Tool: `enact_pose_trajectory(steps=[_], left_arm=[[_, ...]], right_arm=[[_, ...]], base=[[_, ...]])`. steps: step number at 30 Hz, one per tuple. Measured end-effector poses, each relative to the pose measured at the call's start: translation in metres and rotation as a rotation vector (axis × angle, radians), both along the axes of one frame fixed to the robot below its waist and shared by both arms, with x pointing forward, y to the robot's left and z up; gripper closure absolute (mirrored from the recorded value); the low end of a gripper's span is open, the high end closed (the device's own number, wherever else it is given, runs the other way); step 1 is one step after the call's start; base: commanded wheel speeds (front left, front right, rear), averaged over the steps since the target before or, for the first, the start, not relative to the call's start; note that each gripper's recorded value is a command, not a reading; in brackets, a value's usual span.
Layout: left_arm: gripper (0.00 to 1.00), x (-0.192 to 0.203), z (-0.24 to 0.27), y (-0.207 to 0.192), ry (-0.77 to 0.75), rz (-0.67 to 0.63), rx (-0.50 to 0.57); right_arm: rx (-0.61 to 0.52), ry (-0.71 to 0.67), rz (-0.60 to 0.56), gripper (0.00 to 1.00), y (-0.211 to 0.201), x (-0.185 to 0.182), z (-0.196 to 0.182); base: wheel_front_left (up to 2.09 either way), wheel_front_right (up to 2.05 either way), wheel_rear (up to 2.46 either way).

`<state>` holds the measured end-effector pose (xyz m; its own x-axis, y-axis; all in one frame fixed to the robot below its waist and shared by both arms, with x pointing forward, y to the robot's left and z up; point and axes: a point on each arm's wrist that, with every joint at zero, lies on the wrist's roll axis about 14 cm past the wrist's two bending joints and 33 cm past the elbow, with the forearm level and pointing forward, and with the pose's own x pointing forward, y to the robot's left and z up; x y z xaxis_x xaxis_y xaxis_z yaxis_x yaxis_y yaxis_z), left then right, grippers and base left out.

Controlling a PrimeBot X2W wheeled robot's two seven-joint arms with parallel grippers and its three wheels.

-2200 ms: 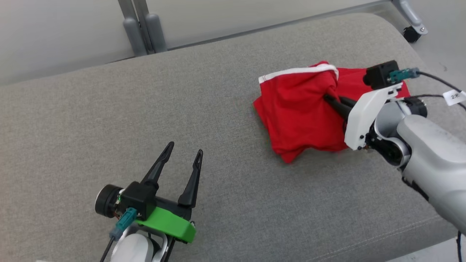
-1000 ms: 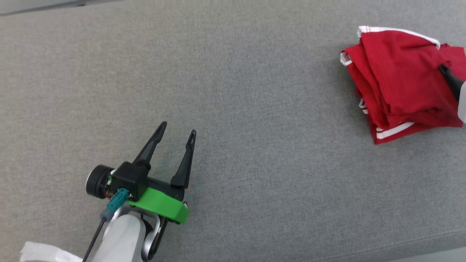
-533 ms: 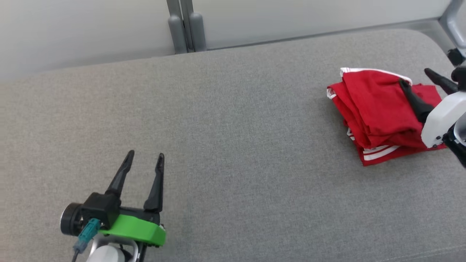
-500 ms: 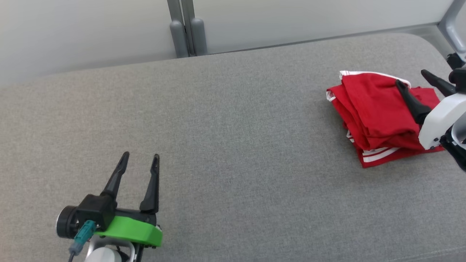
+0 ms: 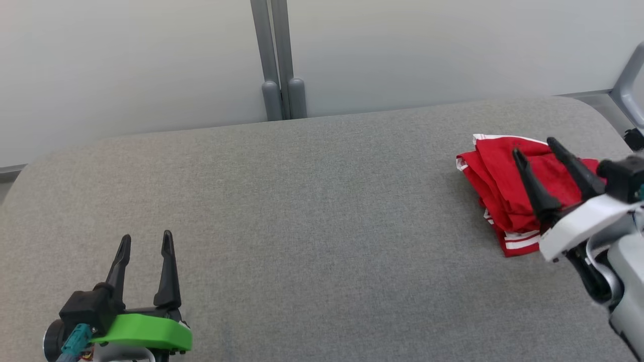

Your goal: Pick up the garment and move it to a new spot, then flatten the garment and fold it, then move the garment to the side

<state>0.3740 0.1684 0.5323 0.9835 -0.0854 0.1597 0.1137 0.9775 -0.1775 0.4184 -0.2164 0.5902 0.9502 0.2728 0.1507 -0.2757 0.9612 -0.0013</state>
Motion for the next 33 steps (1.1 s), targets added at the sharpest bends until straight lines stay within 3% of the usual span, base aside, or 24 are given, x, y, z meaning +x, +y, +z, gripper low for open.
enact_pose_trajectory(steps=[6, 15, 33], left_arm=[[0.00, -0.005, -0.013, 0.001, 0.040, 0.003, -0.018], [0.00, -0.013, -0.024, 0.002, 0.068, 0.016, -0.007], [0.00, -0.015, -0.025, 0.003, 0.069, 0.024, 0.026]], right_arm=[[0.079, -0.046, -0.061, 0.00, 0.005, -0.025, -0.011], [0.157, 0.033, -0.108, 0.00, 0.019, -0.048, -0.052], [0.142, 0.064, -0.076, 0.00, 0.035, -0.047, -0.062]], base=[[0.00, 0.00, 0.00], [0.00, 0.00, 0.00], [0.00, 0.00, 0.00]])
